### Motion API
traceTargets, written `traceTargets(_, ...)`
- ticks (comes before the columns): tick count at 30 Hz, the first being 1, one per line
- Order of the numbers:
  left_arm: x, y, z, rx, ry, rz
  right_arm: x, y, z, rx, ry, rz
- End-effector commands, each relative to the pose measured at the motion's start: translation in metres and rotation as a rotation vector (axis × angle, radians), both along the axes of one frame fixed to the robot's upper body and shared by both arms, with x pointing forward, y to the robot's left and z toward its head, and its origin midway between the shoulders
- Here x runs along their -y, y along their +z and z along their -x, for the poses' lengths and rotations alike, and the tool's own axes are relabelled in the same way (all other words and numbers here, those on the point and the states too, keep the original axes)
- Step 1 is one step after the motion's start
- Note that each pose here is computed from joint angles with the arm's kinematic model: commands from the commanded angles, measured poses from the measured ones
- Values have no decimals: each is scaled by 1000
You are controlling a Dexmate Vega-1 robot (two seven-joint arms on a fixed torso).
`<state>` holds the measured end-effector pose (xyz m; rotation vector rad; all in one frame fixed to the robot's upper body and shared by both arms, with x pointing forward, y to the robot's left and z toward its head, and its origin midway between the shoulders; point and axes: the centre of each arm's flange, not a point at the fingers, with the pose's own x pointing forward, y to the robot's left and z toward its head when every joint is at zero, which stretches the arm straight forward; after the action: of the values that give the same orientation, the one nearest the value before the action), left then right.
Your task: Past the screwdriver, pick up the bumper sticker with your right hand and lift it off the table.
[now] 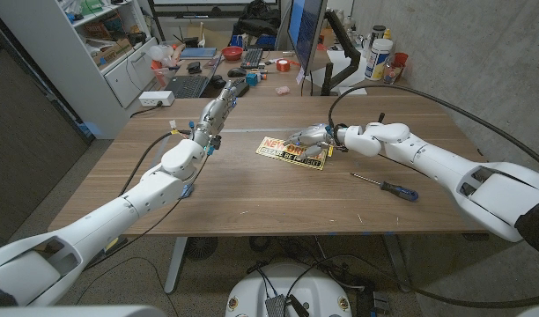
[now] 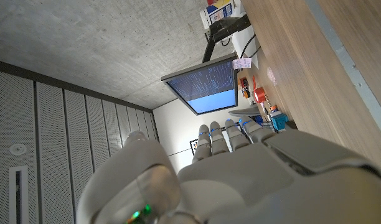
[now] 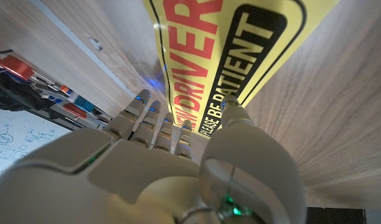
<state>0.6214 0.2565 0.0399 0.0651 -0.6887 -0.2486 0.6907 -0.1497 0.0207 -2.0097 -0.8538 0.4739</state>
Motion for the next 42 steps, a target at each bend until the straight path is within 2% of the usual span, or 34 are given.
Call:
traceTargets(1,1,-2,-3,-4,-3,6,4,-7,-7,0,-64,107)
traceTargets(6,1,-2,-3,2,-5,8,8,-11,-9,6,-107,163)
traceTargets(19,0,-1,-6,6,-17,10,15,-18,-11,16,-171,232)
traceTargets(42,1,2,-6,9,-23,-1,19,-25,-5,3,-149,202)
